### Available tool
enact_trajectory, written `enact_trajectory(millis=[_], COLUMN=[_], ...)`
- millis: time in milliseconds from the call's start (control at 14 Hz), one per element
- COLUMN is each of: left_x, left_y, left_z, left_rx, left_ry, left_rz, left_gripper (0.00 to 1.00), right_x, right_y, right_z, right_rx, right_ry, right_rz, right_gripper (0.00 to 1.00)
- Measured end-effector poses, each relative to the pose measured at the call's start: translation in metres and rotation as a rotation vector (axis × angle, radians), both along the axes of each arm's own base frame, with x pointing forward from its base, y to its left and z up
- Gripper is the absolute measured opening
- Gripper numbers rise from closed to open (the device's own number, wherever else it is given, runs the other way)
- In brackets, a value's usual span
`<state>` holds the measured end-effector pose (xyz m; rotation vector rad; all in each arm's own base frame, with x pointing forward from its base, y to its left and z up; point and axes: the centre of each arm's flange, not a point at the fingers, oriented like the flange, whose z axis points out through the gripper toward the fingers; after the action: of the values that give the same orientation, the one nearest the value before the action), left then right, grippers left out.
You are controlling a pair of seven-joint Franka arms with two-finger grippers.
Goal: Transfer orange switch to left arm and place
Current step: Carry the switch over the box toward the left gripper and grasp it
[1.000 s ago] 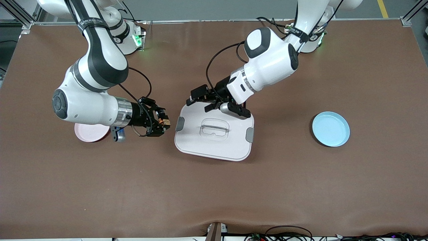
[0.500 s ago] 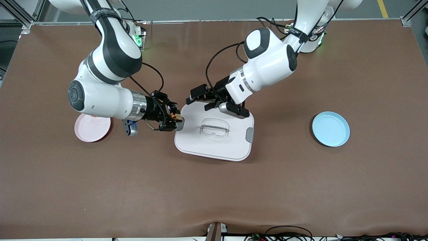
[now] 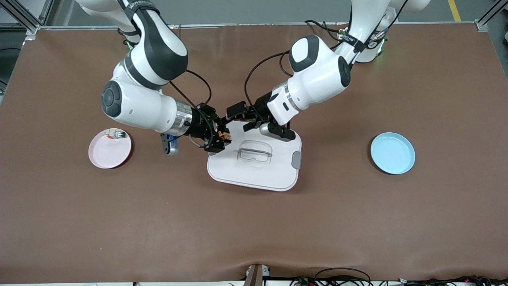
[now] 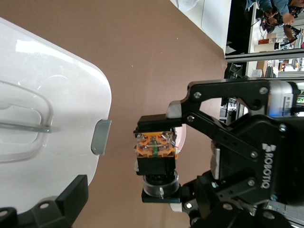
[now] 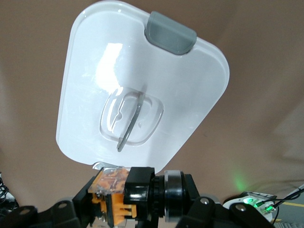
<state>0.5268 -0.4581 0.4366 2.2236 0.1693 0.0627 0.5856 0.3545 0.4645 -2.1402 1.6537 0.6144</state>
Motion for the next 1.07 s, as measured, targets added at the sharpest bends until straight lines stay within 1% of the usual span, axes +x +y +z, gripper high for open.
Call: enact_trajectory(millis=[643, 1071], left_x=[0.003, 0.003], left_y=[-0.001, -0.001], left_z=[-0.002, -0.002], left_rx=[-0.004, -0.004], left_ry=[0.003, 0.004], left_rz=[0.003, 0.003], left_gripper=[1.0, 1.0], right_x=[-0.011, -0.012], right_y=[0.021, 0.024], right_z=[0.003, 0.005], right_rx=[0.001, 0.001], right_ry=[0.007, 0.013], right_rz=[-0.01, -0.019], right_gripper=[0.74, 0.74])
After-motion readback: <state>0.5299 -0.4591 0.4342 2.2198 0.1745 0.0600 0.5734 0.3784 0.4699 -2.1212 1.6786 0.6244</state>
